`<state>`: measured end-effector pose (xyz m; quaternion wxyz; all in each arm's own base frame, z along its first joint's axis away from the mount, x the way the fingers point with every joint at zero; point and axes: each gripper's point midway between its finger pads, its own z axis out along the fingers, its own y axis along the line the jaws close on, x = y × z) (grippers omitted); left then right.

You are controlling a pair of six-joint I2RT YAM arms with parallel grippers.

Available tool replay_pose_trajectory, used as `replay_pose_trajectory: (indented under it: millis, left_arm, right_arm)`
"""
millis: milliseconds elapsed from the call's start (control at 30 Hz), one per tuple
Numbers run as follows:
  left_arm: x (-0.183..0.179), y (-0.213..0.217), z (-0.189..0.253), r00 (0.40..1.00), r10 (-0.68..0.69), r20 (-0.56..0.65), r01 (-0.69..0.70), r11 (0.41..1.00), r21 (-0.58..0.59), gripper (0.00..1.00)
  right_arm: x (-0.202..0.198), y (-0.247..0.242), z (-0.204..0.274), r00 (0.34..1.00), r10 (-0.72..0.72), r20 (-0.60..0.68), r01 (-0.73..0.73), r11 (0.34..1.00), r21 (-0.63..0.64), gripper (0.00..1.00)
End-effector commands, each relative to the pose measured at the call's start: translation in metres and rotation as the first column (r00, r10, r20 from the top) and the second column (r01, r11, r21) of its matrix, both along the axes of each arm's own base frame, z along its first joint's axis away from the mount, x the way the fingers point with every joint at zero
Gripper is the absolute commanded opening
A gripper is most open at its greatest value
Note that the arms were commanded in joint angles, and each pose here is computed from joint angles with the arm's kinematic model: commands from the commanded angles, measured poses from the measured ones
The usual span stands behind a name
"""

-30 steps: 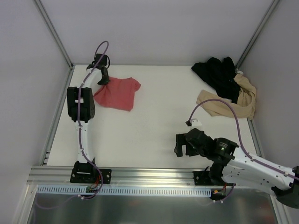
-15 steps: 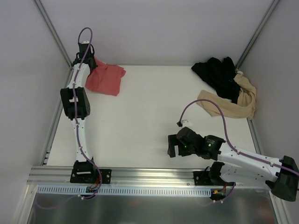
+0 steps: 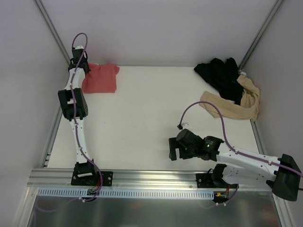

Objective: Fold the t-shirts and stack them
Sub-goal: Put the neatly folded tshirt into the corner of the board with the left arm

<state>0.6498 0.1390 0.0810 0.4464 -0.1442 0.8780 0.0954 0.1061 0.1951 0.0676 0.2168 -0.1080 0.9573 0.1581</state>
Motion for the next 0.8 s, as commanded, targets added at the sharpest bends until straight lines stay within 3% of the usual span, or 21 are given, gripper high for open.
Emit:
replay_pose_trajectory:
  millis: [0,533,567,633,767]
  left_arm:
    - [0.023,0.018,0.048,0.990,-0.020,0.136,0.005,0.993,0.114,0.00]
    - [0.025,0.052,0.037,0.989,0.002,0.151,-0.030,0.982,0.186,0.02]
    - [0.024,0.052,0.036,0.989,0.002,0.146,-0.029,0.982,0.185,0.40]
    - [0.022,0.059,0.040,0.986,0.033,0.163,-0.066,0.977,0.204,0.98]
    - [0.014,0.066,0.055,0.981,0.079,0.179,-0.121,0.964,0.238,0.99]
  right_arm:
    - [-0.001,0.004,-0.002,1.000,-0.014,-0.024,0.014,1.000,0.008,0.99]
    - [-0.002,0.009,-0.019,0.997,-0.012,-0.070,0.009,0.999,-0.036,0.99]
    - [-0.002,0.009,-0.020,0.997,-0.010,-0.071,0.007,0.999,-0.037,0.99]
    - [-0.002,0.011,-0.021,0.997,-0.007,-0.076,0.004,0.999,-0.037,0.99]
    - [-0.006,0.015,-0.022,0.995,0.011,-0.096,-0.012,1.000,-0.017,0.99]
